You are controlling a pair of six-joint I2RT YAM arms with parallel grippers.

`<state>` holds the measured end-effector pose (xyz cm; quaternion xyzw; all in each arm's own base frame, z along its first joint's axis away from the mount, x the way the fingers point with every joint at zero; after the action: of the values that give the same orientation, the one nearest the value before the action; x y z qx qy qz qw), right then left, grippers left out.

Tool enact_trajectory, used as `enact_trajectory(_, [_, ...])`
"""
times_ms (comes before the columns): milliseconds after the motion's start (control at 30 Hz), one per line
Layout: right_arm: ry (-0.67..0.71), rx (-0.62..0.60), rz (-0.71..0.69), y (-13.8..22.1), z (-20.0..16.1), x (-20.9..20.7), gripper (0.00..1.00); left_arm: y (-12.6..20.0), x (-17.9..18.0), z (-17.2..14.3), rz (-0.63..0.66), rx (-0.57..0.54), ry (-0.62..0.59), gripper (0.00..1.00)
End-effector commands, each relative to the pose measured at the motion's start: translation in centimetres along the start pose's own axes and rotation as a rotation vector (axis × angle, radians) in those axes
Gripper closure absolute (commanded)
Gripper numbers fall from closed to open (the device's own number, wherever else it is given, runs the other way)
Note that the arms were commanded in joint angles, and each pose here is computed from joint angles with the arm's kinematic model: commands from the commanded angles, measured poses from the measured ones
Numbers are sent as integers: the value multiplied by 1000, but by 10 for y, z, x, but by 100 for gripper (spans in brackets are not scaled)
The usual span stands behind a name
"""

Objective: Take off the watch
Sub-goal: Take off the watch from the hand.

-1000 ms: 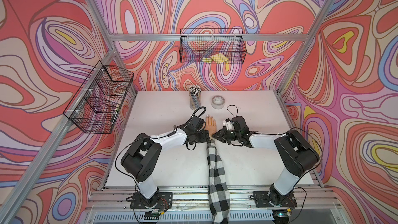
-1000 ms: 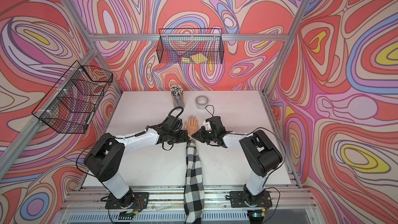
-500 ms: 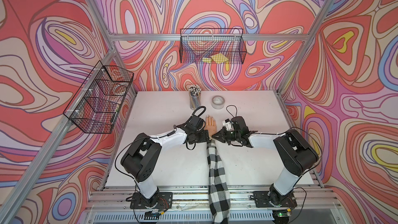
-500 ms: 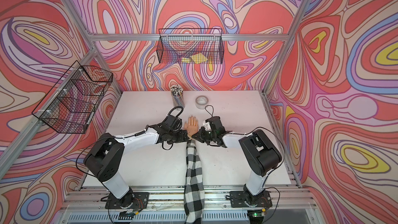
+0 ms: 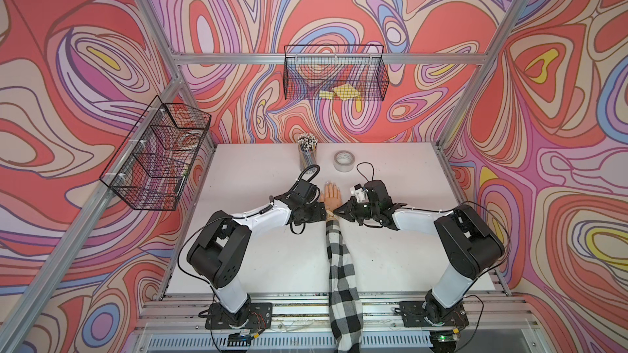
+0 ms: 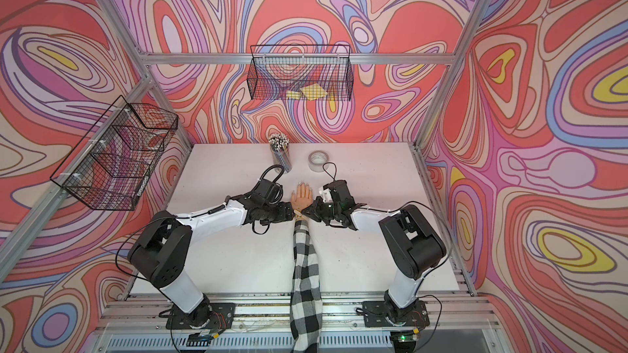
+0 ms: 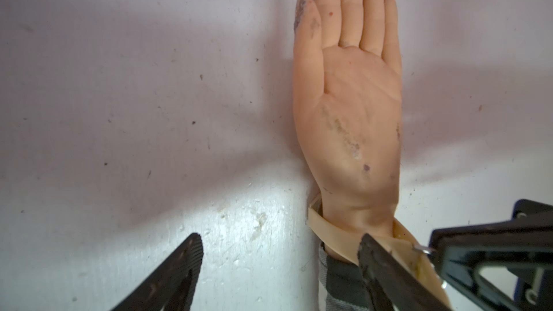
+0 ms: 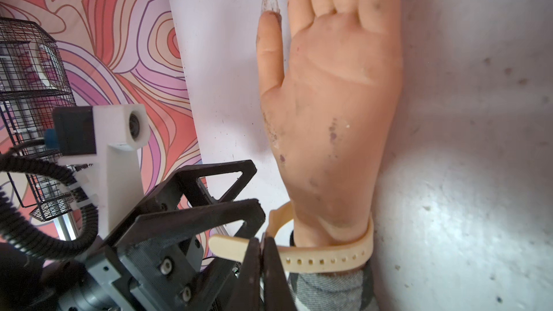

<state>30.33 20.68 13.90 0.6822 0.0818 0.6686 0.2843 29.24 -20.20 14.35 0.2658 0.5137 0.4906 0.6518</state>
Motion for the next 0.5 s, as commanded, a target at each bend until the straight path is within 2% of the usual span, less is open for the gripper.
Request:
enact_trajectory(0, [34,-4,35,4,2,15,100,5,1,-1,1,-3,5,17])
enact_trajectory(467, [48,1,56,3,5,25,100,2,1,-3,0,14,13,17])
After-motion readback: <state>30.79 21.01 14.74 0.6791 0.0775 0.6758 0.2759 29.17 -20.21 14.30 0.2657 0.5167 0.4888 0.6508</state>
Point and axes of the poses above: each gripper's point midway between its finger pads, its own y axis back along the fingers, its own x axis along the line the jaws close on, z = x × y, the point moved 10 cm from there along y, back along the fingers
